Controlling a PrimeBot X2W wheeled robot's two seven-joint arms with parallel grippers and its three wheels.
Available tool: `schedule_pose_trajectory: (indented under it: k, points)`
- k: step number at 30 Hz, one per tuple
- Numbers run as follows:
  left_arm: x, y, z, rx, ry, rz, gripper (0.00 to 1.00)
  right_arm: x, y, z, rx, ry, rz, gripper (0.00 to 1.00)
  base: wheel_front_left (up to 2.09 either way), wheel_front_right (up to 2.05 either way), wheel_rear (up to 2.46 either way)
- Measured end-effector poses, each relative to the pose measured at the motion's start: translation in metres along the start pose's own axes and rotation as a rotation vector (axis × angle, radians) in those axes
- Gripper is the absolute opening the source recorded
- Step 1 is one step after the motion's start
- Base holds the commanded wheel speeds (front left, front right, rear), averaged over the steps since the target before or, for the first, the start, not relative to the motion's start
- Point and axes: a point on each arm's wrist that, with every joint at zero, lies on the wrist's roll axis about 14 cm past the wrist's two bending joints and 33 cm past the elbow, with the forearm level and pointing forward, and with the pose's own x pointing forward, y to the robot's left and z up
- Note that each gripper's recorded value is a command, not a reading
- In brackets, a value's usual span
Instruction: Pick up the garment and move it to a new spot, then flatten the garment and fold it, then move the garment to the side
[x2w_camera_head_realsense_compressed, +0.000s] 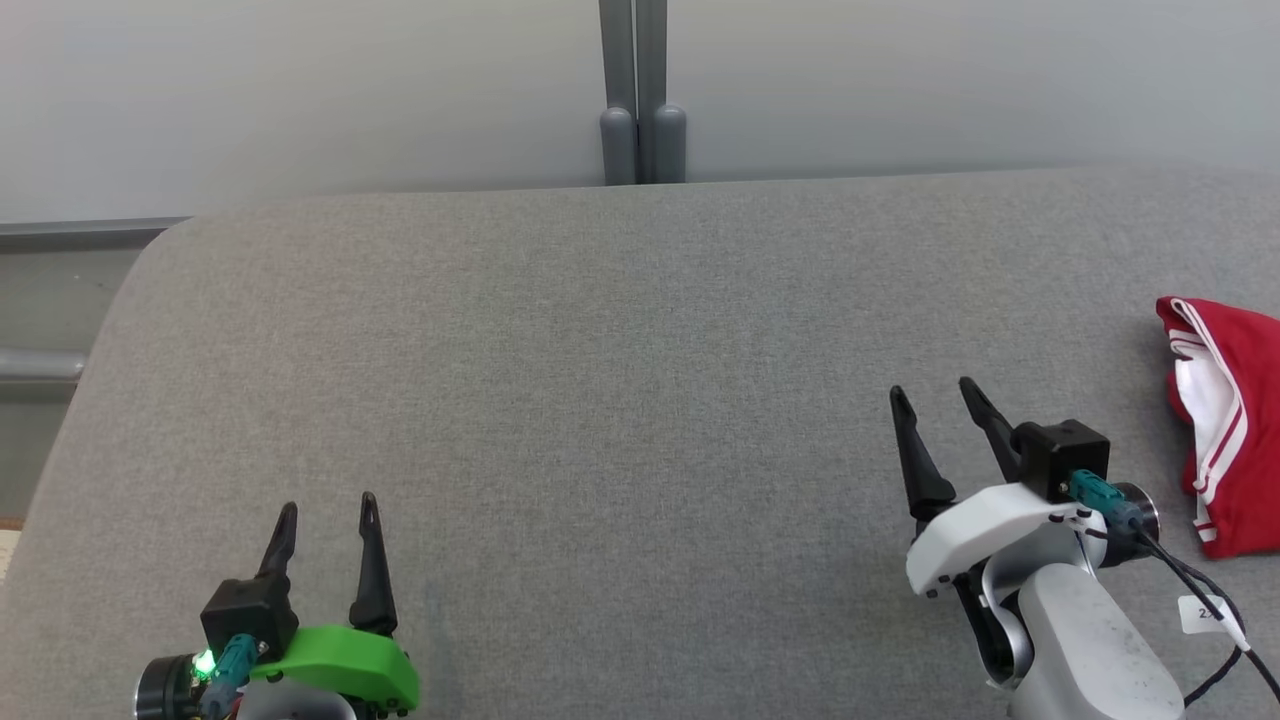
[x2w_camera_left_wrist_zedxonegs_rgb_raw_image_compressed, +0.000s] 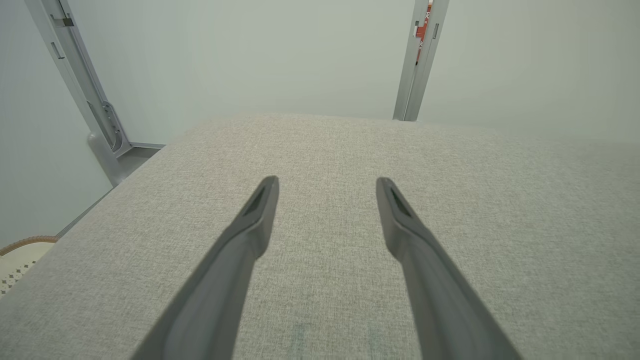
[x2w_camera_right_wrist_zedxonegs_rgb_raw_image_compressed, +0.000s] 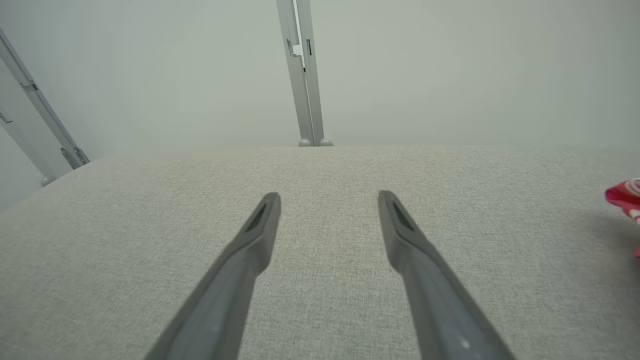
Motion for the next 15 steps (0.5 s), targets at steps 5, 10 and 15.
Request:
schedule_pose_trajectory:
  k: [5, 10, 15]
  points:
    - [-0.009, 0.002, -0.019, -0.003, 0.06, 0.01, 0.0, -0.011, -0.002, -0.02, 0.017, 0.058, -0.014, 0.0, 0.0, 0.0, 0.0]
    - [-0.013, 0.007, -0.03, -0.066, 0.106, 0.034, 0.0, -0.019, -0.008, -0.034, 0.085, 0.104, -0.052, 0.0, 0.0, 0.0, 0.0]
    - [-0.012, 0.01, -0.029, -0.164, 0.116, 0.058, 0.0, -0.018, -0.014, -0.029, 0.181, 0.09, -0.085, 0.0, 0.0, 0.0, 0.0]
